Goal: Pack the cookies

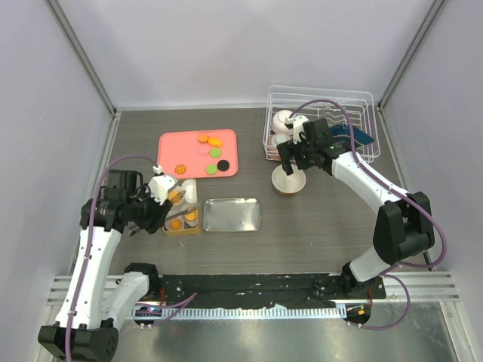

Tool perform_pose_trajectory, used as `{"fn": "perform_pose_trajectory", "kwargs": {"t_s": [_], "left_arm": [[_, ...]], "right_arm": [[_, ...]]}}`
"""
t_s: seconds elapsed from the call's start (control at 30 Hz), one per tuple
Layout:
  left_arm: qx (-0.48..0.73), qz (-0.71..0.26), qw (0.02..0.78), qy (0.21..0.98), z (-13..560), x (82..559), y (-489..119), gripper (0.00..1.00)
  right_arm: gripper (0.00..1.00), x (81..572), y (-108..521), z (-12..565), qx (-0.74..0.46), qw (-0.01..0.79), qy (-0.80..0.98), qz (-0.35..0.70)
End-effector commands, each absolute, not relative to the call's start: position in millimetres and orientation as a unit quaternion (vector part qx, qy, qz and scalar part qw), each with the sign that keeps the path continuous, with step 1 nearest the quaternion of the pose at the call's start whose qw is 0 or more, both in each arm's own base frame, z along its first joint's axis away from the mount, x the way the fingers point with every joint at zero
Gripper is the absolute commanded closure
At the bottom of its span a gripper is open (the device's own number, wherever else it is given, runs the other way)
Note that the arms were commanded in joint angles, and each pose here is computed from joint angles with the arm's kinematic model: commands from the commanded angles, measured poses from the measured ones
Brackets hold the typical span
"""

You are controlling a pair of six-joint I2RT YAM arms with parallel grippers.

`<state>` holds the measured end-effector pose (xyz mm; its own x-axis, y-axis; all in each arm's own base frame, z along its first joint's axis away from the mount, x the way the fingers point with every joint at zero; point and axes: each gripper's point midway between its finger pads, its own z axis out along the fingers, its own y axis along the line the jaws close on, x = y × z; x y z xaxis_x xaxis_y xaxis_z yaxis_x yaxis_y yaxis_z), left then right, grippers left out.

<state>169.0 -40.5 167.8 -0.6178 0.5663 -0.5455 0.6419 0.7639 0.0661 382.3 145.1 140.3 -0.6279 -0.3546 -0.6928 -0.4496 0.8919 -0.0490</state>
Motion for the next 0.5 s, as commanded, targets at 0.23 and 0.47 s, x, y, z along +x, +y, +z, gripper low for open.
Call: {"fn": "perform_pose_trajectory", "kwargs": {"t_s": [0.23,0.47], "left_arm": [[0.281,-0.042,0.4,0.871,224.2,221.8,-44.6,0.48],[0.242,-0.061,0.433,0.866,241.4,276.5,-55.4,0.47]], "right_arm": [[0.0,393.5,149.1,155.8,-0.228,0.39,0.89,0.061],[0.0,394.4,149.8,156.0,-0.229,0.391,0.889,0.061]]}}
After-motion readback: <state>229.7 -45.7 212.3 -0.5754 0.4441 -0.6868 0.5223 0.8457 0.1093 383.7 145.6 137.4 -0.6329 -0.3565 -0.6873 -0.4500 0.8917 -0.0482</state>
